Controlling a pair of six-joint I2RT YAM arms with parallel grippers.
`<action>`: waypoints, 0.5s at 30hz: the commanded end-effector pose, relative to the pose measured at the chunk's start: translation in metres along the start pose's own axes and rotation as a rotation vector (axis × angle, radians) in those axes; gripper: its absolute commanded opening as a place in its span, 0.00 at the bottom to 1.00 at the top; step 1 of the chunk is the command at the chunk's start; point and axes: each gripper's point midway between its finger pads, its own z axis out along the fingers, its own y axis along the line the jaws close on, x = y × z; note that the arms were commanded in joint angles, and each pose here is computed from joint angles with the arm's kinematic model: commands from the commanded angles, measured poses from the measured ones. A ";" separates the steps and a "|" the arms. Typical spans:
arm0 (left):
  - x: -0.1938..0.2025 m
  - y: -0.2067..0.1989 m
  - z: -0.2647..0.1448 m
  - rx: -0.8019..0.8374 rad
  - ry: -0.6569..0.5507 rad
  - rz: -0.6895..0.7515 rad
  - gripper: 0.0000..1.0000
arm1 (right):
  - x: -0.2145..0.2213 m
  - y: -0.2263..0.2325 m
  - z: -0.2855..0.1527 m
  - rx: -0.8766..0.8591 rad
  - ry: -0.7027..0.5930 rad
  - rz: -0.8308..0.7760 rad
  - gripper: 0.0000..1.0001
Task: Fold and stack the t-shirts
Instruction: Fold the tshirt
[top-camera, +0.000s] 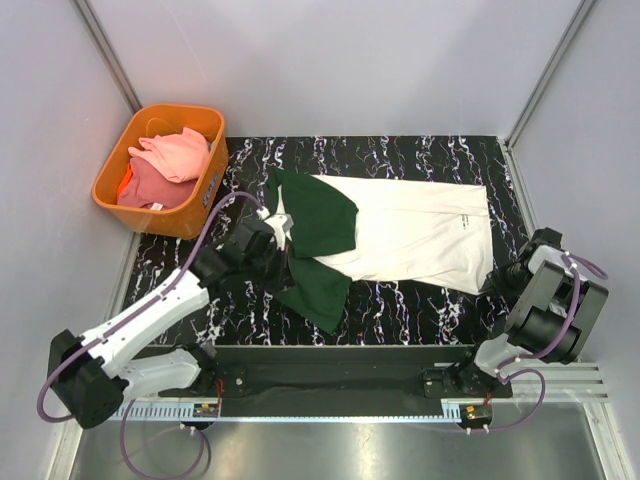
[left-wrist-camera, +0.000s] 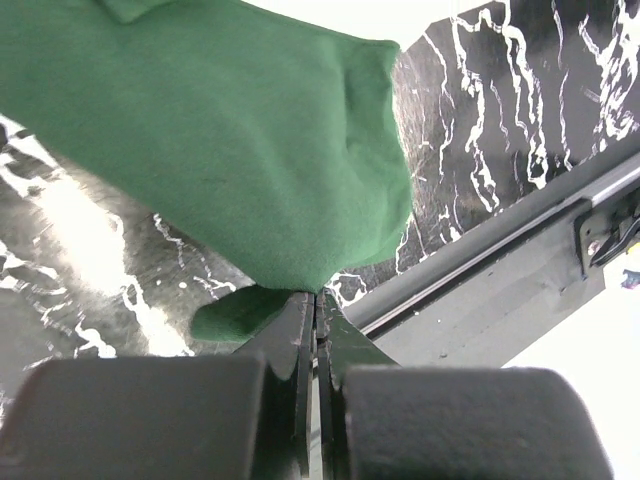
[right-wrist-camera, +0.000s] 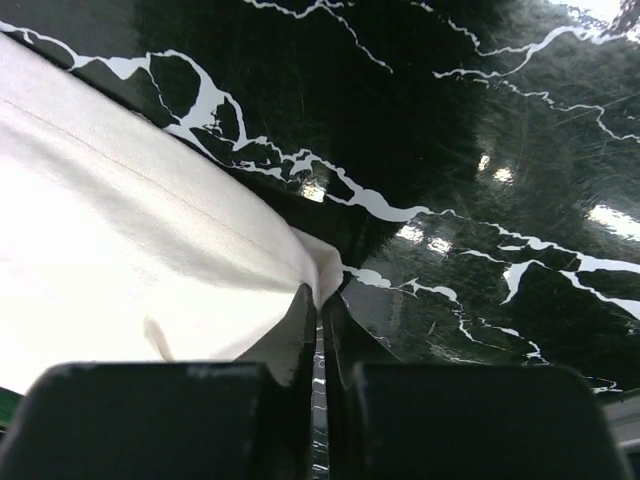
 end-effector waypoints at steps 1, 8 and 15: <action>-0.028 -0.008 -0.028 0.015 -0.131 -0.030 0.00 | -0.009 -0.005 -0.006 0.039 -0.029 -0.021 0.01; -0.034 -0.009 -0.042 0.003 -0.172 -0.134 0.00 | -0.020 -0.002 -0.015 0.036 -0.064 -0.102 0.00; -0.055 -0.010 -0.031 -0.047 -0.179 -0.228 0.00 | -0.034 0.023 -0.021 -0.027 -0.059 -0.095 0.00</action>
